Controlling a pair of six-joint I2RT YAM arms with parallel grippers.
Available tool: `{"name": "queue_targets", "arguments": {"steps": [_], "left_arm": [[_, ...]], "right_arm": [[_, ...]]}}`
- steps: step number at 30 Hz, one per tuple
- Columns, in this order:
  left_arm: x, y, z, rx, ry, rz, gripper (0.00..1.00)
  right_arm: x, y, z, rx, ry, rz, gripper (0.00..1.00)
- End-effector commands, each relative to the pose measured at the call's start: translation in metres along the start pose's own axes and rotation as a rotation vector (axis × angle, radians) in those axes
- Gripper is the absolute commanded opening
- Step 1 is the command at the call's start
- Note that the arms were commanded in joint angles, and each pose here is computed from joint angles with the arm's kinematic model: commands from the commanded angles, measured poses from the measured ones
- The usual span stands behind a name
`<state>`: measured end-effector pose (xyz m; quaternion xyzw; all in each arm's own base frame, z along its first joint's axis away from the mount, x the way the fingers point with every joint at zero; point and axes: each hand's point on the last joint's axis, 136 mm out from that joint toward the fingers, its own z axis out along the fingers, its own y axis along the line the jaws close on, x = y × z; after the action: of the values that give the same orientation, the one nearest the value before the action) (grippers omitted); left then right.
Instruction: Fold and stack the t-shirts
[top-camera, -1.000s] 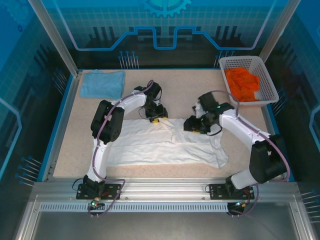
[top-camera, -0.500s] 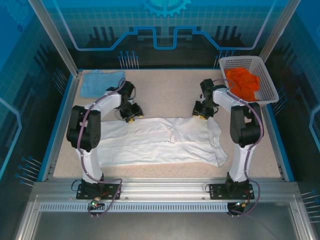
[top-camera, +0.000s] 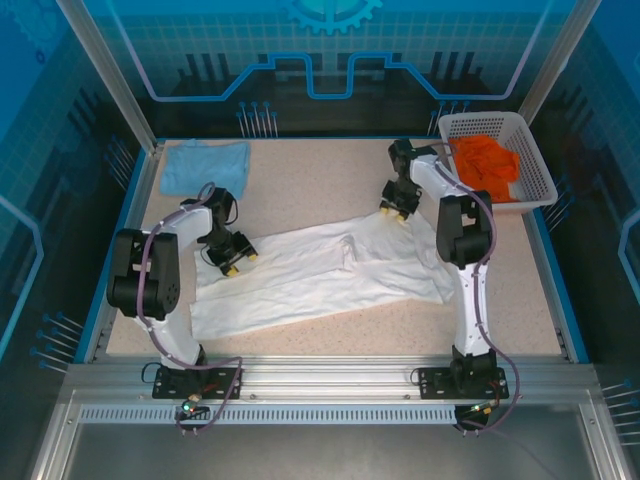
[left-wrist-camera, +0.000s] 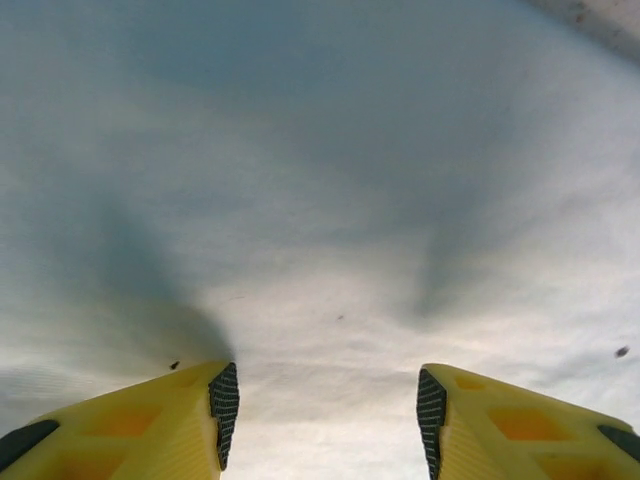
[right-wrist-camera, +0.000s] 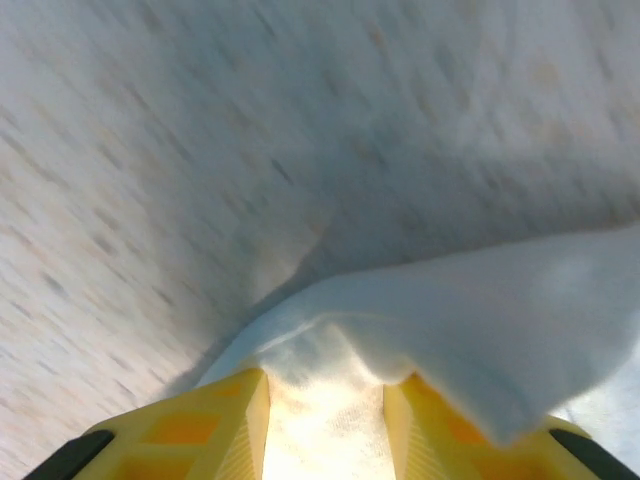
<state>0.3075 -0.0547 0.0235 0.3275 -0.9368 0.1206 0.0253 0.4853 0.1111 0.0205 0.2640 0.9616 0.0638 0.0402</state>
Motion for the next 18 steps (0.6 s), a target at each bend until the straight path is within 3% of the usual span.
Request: {"name": "queue_targets", "arguments": {"steps": [1,6,9,12,15,18], "left_arm": [[0.015,0.013,0.001,-0.032,0.041,-0.039,0.53],[0.031,0.014,0.005,-0.006,0.1,-0.063,0.53],[0.042,0.013,0.006,0.025,0.135,-0.081,0.53],[0.044,0.012,-0.008,0.03,0.108,-0.064,0.56],[0.031,0.01,-0.034,0.0,0.022,-0.015,0.58],[0.016,0.008,-0.056,-0.033,-0.067,0.025,0.59]], "right_arm": [[-0.008,0.016,0.03,0.012,0.026,0.105,0.37],[-0.048,0.059,0.044,-0.102,-0.058,0.116,0.37],[-0.068,0.099,0.051,-0.272,-0.111,0.1,0.37],[-0.088,0.148,0.05,-0.502,-0.168,0.062,0.45],[-0.109,0.175,0.015,-0.639,-0.253,0.051,0.5],[-0.123,0.191,-0.066,-0.723,-0.38,0.003,0.56]]}}
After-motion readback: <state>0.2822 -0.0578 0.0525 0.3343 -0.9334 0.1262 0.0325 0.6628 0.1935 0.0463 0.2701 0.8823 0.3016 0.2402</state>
